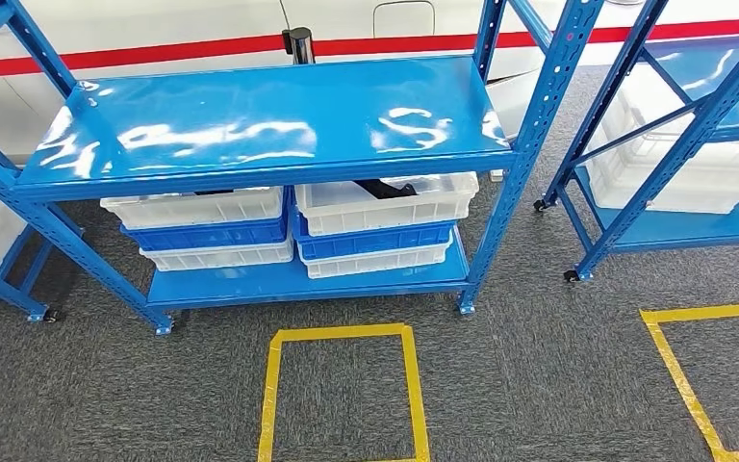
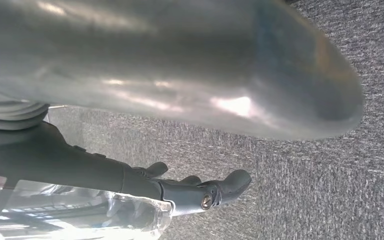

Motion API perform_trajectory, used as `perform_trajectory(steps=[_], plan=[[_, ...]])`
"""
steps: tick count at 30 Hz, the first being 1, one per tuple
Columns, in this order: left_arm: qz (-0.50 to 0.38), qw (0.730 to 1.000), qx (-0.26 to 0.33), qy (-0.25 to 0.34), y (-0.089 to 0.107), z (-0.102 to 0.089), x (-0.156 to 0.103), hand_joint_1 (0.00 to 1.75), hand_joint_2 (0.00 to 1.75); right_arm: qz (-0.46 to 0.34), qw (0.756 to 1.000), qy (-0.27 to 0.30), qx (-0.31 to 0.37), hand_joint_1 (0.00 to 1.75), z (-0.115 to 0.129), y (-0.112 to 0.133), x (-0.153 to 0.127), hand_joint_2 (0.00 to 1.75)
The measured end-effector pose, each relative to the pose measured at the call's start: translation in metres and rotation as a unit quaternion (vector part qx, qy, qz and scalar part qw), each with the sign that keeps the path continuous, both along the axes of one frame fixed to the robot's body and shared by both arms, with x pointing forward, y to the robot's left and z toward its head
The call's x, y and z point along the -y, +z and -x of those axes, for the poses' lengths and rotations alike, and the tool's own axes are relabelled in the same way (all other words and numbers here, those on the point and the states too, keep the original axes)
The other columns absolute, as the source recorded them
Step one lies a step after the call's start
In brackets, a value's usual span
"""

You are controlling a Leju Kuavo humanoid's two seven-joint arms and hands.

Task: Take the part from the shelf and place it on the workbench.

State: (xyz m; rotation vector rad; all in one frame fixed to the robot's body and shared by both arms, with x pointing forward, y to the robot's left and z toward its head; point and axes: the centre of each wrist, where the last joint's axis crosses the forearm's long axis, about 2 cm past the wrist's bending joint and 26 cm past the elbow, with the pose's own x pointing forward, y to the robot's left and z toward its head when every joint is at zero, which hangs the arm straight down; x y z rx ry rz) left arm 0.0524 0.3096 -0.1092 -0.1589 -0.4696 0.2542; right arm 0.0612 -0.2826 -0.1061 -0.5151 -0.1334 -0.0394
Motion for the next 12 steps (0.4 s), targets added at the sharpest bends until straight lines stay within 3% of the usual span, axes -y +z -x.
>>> perform_trajectory(steps=[10, 11, 12], plan=[[0.001, 1.000, 0.001, 0.000, -0.0001, 0.0000, 0.0015, 0.00, 0.00, 0.001, 1.000, -0.001, -0.001, 0.00, 0.0001, 0.0000, 0.0008, 0.00], [0.001, 1.000, 0.001, 0.001, -0.0001, 0.0000, 0.0016, 0.00, 0.00, 0.001, 1.000, -0.002, -0.001, 0.00, 0.0002, 0.0000, 0.0008, 0.44], [0.001, 1.000, 0.002, 0.001, -0.0001, 0.0000, 0.0016, 0.00, 0.00, 0.001, 1.000, -0.002, -0.001, 0.00, 0.0002, 0.0000, 0.0008, 0.58]])
